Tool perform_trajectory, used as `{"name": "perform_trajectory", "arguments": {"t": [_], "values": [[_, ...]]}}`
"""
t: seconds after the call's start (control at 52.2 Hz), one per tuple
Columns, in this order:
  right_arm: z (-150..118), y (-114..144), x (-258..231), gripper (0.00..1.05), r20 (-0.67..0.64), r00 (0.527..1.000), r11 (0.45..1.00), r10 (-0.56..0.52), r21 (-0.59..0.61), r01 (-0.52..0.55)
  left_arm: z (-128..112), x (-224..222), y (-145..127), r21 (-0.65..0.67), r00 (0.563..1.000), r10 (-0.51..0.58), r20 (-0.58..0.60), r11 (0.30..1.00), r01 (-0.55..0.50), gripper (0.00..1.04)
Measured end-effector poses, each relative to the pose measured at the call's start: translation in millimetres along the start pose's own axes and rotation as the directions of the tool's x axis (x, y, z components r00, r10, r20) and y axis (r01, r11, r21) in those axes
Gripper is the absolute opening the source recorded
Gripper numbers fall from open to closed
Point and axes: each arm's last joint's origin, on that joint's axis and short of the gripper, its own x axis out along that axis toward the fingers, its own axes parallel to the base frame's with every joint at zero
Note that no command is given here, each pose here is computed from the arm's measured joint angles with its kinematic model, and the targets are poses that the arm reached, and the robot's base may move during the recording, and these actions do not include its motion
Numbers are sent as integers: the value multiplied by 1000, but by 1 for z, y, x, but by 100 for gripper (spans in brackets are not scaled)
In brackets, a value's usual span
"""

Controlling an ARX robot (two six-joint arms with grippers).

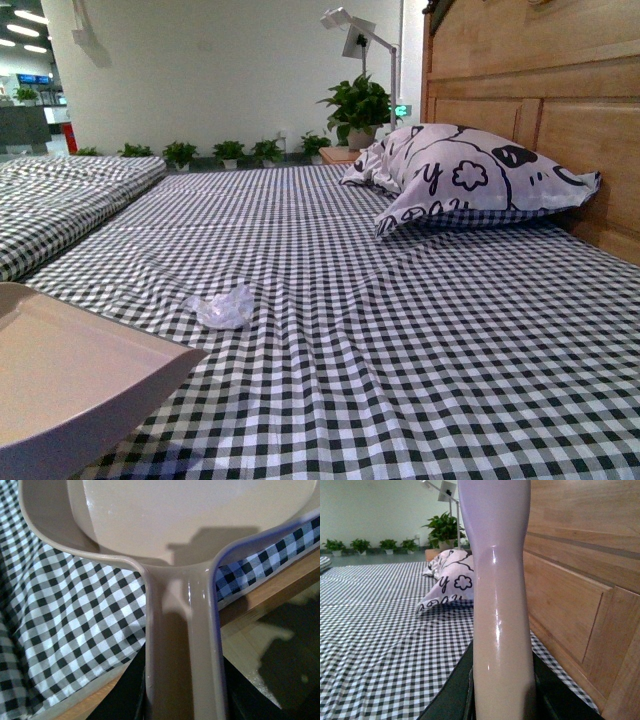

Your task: Clean up trash

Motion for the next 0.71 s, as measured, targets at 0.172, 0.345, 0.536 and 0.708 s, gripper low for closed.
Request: {"name": "perform_trajectory", "arguments": {"t": [0.172,0.345,0.536,0.708], "values": [[0,0,0,20,0,1000,1000,0,0,0,5,16,17,-12,999,-38,-22,999,38,26],[0,0,0,20,0,1000,1000,0,0,0,15,32,40,-11,994,-86,-60,996,85,26],[0,0,0,20,0,1000,1000,0,0,0,15,48,48,6,981,-144,-128,989,146,26],[0,0,0,20,0,1000,1000,0,0,0,18,59,55,32,977,-148,-154,987,155,26]]}}
